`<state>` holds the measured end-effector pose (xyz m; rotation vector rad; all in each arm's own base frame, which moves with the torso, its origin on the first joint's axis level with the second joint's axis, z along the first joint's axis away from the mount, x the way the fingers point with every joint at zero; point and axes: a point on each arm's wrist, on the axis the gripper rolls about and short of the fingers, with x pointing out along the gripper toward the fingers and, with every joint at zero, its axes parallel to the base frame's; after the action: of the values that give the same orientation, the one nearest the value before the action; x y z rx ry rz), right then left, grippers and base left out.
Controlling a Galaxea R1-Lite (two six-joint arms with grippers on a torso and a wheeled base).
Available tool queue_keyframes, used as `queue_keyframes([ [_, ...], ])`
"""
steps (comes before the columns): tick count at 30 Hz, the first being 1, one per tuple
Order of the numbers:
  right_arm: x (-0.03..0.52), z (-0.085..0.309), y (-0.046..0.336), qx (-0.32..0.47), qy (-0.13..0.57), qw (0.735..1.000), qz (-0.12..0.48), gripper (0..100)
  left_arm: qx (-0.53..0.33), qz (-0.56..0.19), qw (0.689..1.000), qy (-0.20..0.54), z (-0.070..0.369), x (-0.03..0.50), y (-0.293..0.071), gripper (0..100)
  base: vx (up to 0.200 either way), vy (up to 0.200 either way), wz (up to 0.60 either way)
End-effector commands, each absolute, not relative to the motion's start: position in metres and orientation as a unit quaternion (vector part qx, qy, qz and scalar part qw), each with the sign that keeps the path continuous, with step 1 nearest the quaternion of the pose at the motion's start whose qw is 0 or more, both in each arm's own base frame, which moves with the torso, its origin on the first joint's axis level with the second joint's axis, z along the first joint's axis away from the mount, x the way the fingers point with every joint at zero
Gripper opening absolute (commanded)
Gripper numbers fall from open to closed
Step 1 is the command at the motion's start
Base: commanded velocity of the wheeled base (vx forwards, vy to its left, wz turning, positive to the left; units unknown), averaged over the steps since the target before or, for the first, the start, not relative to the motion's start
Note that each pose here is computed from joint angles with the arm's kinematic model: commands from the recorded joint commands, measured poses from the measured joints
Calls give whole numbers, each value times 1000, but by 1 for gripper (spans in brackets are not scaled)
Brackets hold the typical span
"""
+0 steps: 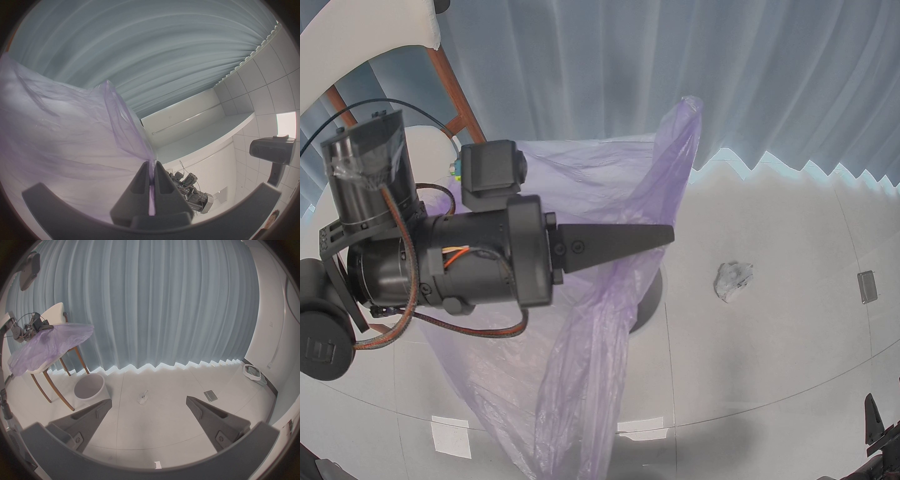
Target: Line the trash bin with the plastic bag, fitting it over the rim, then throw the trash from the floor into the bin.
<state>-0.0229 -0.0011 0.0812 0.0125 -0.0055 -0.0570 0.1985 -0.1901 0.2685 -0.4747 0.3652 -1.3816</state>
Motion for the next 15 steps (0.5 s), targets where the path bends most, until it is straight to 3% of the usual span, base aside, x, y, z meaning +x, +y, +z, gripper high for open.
queue_keyframes([
  [1,-23,76,-1,6,-2,1000,-28,100,-215,-626,728,179,261,206,-198,0,0,0,0],
  [15,-23,76,-1,6,-2,1000,-28,100,-218,-634,723,166,253,224,-216,0,0,0,0],
])
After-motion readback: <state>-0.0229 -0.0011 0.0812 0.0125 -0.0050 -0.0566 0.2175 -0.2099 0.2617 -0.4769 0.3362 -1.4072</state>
